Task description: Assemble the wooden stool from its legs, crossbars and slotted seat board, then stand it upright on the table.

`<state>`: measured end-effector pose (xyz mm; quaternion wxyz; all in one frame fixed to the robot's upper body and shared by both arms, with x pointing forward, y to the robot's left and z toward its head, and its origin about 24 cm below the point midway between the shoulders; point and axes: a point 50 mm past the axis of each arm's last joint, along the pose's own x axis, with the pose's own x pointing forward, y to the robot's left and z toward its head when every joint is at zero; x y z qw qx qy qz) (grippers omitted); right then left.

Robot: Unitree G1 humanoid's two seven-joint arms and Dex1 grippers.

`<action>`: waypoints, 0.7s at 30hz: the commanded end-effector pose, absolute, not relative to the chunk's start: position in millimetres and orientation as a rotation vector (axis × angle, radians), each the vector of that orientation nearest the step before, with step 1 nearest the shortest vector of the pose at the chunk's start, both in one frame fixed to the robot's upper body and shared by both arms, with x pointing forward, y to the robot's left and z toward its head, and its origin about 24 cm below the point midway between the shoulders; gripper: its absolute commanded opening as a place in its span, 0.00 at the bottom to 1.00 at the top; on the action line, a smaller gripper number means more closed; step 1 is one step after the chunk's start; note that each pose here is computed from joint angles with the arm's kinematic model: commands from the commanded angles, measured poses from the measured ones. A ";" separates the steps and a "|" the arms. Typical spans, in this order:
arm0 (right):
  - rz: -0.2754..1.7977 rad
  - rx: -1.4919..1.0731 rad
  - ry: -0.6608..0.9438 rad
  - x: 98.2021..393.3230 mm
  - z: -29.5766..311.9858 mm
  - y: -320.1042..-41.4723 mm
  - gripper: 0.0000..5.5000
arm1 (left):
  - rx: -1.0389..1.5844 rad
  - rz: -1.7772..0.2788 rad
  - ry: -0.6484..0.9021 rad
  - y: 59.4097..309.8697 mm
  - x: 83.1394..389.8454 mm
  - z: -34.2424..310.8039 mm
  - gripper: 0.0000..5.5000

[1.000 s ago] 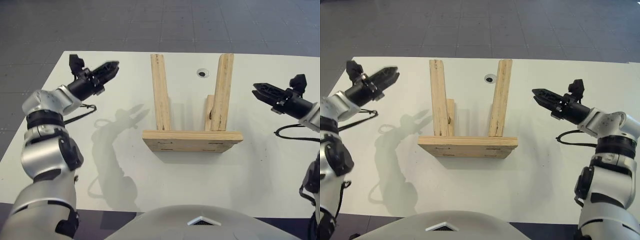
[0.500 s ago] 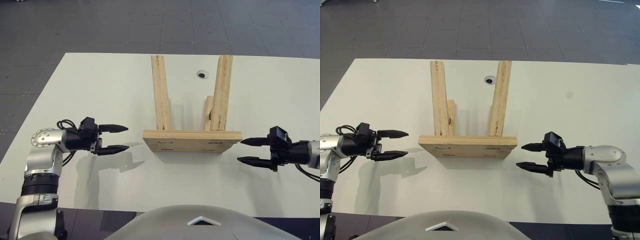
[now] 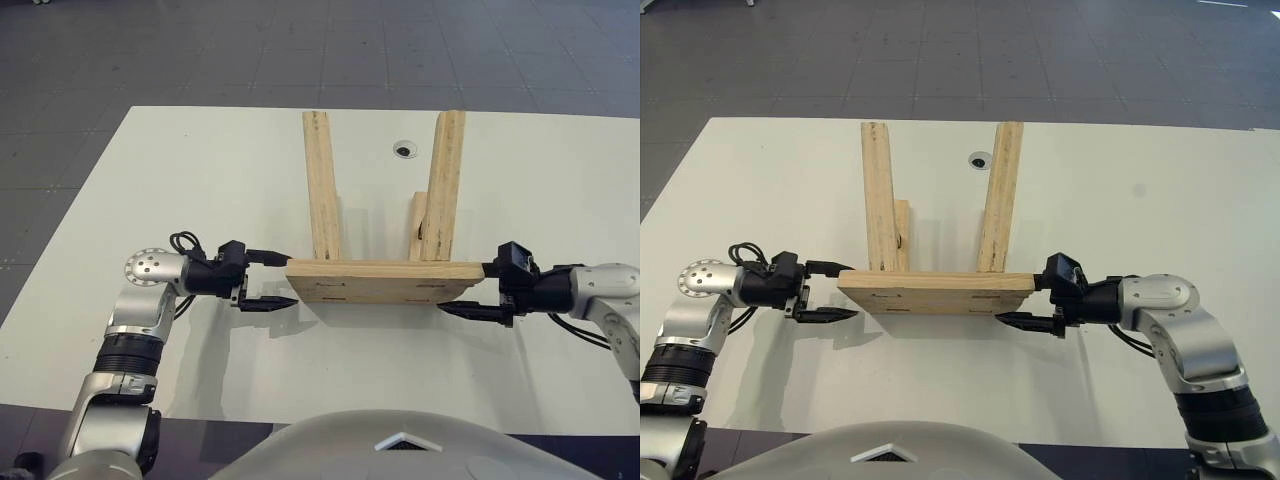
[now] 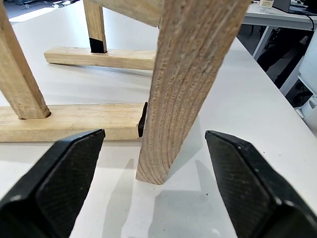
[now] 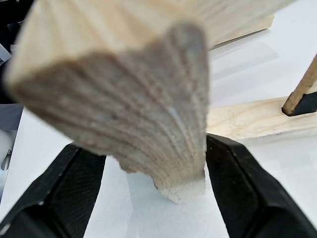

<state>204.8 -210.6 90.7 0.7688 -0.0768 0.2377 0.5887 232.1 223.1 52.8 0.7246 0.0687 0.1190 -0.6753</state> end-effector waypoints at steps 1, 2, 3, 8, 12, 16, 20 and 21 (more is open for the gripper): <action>1.277 -0.210 0.510 210.7 92.1 -212.4 0.46 | 0.121 -1.488 0.266 216.0 238.0 58.7 0.61; 1.275 -0.215 0.507 211.4 91.8 -212.7 0.43 | 0.108 -1.484 0.262 214.5 239.2 60.6 0.58; 1.274 -0.219 0.506 212.2 91.5 -212.7 0.40 | 0.102 -1.480 0.259 213.7 240.8 62.2 0.56; 1.278 -0.234 0.487 212.1 91.0 -210.1 0.30 | 0.089 -1.511 0.301 210.1 237.7 63.4 0.42; 1.275 -0.246 0.484 213.6 89.8 -210.2 0.29 | 0.096 -1.525 0.367 214.7 234.7 60.5 0.30; 1.286 -0.231 0.476 214.2 93.7 -208.5 0.29 | 0.077 -1.520 0.400 214.4 239.0 68.0 0.28; 1.380 -0.121 0.430 210.3 129.7 -204.1 0.28 | -0.016 -1.528 0.407 216.2 237.7 106.1 0.28; 1.412 -0.074 0.431 206.9 139.6 -203.2 0.28 | -0.062 -1.532 0.408 216.8 234.4 118.5 0.27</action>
